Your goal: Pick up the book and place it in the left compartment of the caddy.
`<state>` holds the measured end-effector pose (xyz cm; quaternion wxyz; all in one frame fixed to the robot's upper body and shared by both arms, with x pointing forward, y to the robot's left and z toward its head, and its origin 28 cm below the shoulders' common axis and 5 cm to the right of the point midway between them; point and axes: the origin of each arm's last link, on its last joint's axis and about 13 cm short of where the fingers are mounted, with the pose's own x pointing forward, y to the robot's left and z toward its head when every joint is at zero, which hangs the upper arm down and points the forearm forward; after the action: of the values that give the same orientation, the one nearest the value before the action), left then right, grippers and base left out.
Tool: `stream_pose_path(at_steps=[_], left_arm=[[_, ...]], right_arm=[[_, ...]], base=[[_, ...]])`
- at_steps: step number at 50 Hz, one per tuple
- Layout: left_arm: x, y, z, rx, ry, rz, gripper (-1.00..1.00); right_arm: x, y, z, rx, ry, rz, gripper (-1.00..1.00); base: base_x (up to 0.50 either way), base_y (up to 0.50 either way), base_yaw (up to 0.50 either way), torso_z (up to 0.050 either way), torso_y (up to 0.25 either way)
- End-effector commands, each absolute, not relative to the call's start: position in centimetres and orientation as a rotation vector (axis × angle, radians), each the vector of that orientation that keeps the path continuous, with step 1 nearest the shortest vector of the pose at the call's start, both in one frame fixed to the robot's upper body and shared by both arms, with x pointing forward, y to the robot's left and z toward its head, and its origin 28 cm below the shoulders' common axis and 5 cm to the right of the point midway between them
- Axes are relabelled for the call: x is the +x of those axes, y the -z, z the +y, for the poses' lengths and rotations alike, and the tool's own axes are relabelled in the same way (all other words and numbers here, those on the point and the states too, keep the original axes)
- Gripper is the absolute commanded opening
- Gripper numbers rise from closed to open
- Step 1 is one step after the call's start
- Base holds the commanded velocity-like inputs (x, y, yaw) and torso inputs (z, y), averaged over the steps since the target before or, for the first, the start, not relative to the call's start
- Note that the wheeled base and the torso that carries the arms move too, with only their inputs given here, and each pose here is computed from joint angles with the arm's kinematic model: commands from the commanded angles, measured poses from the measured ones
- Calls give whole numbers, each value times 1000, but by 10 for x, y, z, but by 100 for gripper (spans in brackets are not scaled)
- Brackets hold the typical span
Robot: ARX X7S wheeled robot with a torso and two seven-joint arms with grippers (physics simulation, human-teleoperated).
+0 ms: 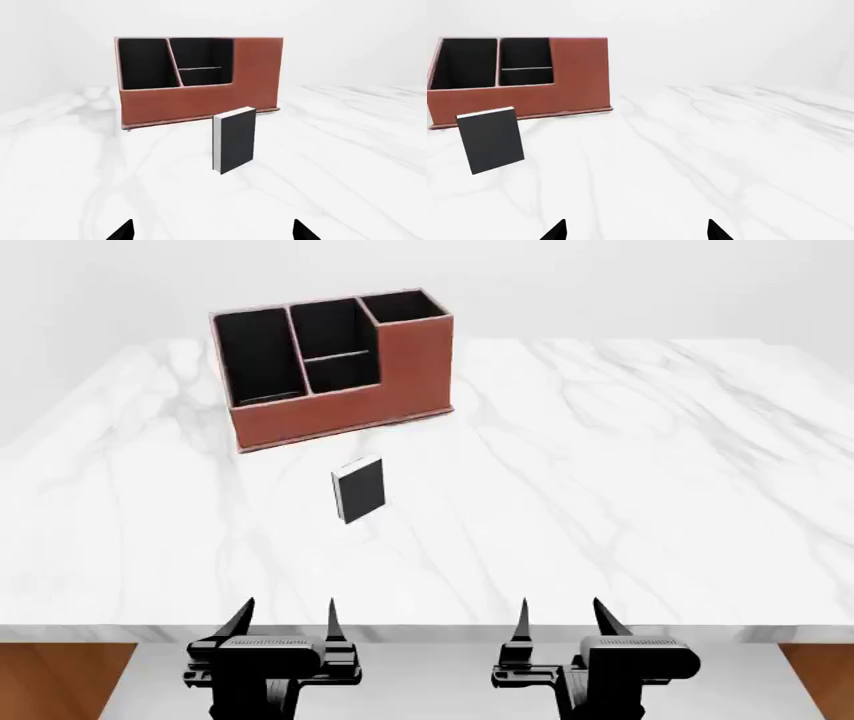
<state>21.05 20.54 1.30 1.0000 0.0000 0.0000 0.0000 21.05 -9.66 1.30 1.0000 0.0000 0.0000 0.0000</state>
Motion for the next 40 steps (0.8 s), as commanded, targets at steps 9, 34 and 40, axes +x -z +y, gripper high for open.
stream_pose_path(at_steps=[9, 34, 40], left_arm=[[207, -12, 204, 1, 6, -6, 100], [208, -9, 206, -1, -5, 18, 100], [208, -8, 207, -1, -10, 18, 100]], right_arm=[[210, -8, -99, -11, 18, 32, 100], [210, -6, -98, -39, 37, 48, 100], [210, -6, -97, -39, 30, 48, 100]], base=[[0, 0, 0, 0, 0], [0, 331, 0, 0, 0], [0, 500, 0, 0, 0]])
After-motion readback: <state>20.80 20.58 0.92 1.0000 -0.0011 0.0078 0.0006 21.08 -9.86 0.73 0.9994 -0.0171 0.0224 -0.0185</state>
